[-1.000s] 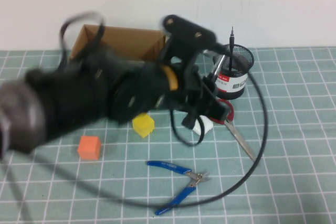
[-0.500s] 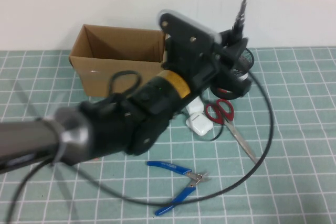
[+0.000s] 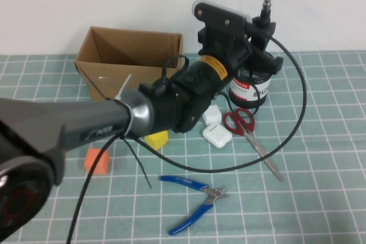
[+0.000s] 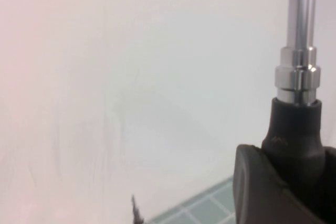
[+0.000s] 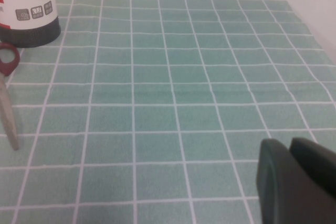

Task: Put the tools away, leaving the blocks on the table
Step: Place the picked object into the round holder

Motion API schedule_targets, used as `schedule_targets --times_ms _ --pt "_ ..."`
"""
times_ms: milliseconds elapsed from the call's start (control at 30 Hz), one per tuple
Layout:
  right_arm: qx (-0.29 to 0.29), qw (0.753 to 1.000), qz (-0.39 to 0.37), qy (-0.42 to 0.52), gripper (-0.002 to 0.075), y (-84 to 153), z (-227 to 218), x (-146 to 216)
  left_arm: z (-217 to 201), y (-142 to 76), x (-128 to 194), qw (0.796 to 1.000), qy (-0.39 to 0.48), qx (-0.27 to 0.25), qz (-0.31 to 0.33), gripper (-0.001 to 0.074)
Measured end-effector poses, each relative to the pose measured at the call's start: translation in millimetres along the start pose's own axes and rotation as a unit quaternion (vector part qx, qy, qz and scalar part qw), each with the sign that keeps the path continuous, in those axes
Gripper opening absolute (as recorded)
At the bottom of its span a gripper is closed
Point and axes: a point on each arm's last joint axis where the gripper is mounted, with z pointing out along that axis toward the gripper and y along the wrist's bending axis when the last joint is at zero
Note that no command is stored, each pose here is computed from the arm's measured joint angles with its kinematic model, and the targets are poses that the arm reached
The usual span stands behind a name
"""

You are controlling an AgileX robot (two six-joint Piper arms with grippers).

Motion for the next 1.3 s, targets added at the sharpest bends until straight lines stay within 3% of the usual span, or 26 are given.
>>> schedule_targets --times_ms 333,1300 --pt "0.0 1.0 0.0 0.0 -0.0011 0.0 0.0 0.0 7.3 8.5 32.9 1.0 0.03 -0.005 -0.006 0.0179" --pt "0.0 1.0 0.0 0.0 -0.0011 0.0 0.0 0.0 26.7 18.1 50.1 1.0 0.016 -0.012 -0.008 0.0179"
